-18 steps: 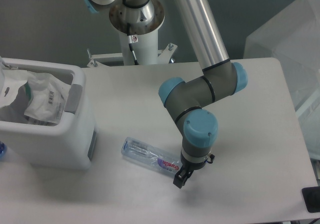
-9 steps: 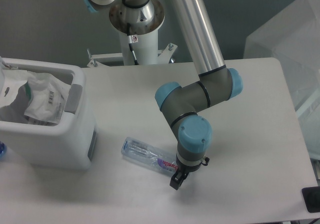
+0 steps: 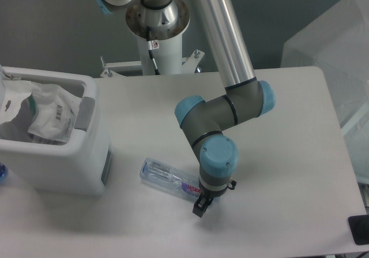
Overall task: Place the trash in the trash can
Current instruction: 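Lower the gripper and close it around the bottle near the cap, then lift the bottle and carry it over the trash bin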
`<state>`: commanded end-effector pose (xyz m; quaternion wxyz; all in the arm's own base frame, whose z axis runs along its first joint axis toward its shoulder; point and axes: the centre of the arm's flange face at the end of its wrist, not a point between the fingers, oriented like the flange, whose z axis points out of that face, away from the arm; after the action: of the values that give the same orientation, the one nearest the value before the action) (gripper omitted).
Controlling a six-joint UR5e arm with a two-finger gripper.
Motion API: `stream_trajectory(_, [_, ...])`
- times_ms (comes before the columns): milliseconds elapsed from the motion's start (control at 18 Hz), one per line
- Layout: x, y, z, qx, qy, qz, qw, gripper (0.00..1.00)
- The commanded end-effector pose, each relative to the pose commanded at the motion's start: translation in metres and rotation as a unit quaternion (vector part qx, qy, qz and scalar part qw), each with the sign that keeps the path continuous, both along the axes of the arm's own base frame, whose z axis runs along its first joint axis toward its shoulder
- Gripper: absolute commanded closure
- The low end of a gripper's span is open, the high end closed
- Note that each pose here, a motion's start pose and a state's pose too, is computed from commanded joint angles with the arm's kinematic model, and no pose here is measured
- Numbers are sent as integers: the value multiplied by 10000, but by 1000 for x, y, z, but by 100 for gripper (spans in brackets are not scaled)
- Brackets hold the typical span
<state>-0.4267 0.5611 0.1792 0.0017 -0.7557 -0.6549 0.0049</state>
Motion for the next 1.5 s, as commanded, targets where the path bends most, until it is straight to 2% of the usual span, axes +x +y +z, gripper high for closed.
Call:
stream_trajectory(167, [5, 1, 4, 21, 1, -16, 10000, 14])
stream_trajectory(278, [7, 3, 6, 44, 2, 76, 10000, 33])
stream_trajectory(389, [7, 3, 9, 60, 19, 84, 9999, 41])
stream_trajectory(556, [6, 7, 17, 107, 91, 69, 9999, 45])
stream_trajectory(889, [0, 12, 39, 236, 252, 54, 9994, 45])
stream_trajectory(1167, [-17, 31, 100, 675, 679, -49, 9954, 45])
stream_trajectory(1278, [-9, 44, 125, 841, 845, -348, 9923, 49])
stream_trajectory(1500, [6, 55, 163, 1117, 1061, -1120, 9817, 49])
